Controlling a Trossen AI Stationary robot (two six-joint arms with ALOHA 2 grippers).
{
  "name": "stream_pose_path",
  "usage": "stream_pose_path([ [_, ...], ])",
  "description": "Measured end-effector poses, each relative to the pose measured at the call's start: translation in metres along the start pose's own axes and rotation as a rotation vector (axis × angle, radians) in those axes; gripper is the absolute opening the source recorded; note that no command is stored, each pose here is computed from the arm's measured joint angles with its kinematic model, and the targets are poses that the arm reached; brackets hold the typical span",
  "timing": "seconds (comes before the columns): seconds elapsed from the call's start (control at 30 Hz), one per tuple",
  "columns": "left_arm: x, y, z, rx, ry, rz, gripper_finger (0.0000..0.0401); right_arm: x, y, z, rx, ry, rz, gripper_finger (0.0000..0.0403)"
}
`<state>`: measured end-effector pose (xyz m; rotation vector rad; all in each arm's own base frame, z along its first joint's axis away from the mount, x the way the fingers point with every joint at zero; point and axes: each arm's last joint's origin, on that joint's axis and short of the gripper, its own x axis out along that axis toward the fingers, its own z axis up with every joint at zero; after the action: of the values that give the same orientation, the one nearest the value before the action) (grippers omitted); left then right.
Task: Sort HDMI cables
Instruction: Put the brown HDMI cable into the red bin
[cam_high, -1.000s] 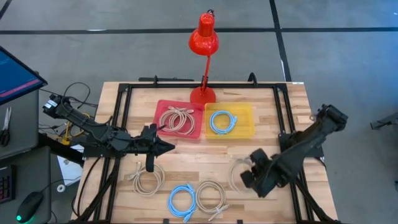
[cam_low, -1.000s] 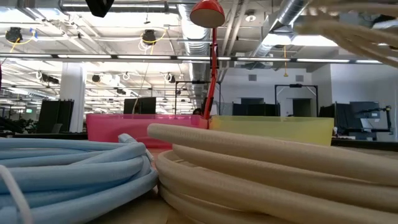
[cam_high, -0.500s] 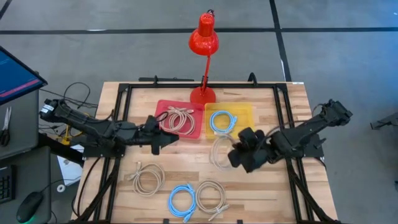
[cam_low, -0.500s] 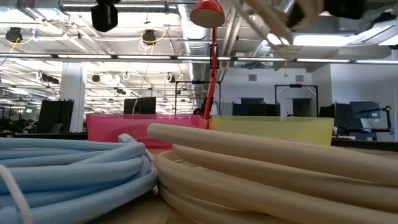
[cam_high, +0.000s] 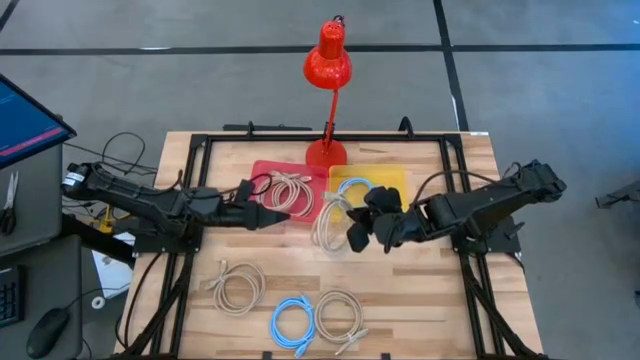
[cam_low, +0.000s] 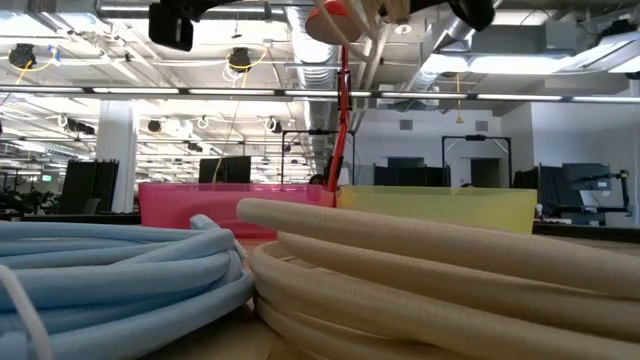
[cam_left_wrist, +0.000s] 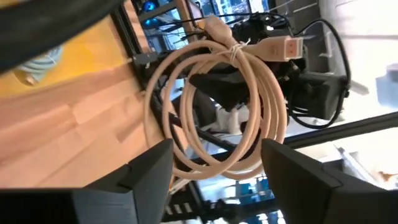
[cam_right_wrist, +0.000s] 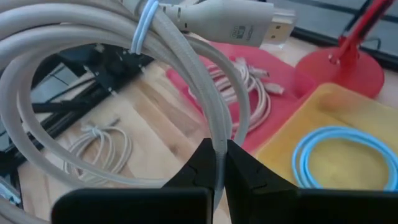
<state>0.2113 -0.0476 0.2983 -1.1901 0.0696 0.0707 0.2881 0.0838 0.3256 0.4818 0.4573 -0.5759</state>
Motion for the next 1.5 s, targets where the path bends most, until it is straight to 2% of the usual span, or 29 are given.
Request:
stream_pose_path([
  [0.27,-0.001,-0.011,0.004,-0.064,-0.039,-0.109,0.0245,0.008,-0.007,0.009,0.023,-0.02,-0.025,0.0003],
  [0.43,0.0,-0.012,0.004,-0.068,-0.044,-0.121,0.0235,0.01,-0.004,0.015,0.026,-0.055,0.005,0.0003],
  [0.67,0.015,-0.007,-0.002,-0.071,-0.056,-0.127,0.0227,0.013,-0.003,0.022,0.034,-0.089,0.028,0.0003],
  [1.1,0.04,-0.006,-0.005,-0.112,-0.122,-0.26,0.0227,0.014,-0.005,0.023,0.036,-0.076,0.033,0.0003],
  [1.3,0.044,-0.005,-0.007,-0.11,-0.111,-0.265,0.0227,0.016,-0.005,0.023,0.036,-0.074,0.031,0.0003],
  [1.5,0.044,-0.005,-0.006,-0.101,-0.115,-0.27,0.0227,0.047,0.002,0.012,0.04,-0.011,0.039,0.0003],
])
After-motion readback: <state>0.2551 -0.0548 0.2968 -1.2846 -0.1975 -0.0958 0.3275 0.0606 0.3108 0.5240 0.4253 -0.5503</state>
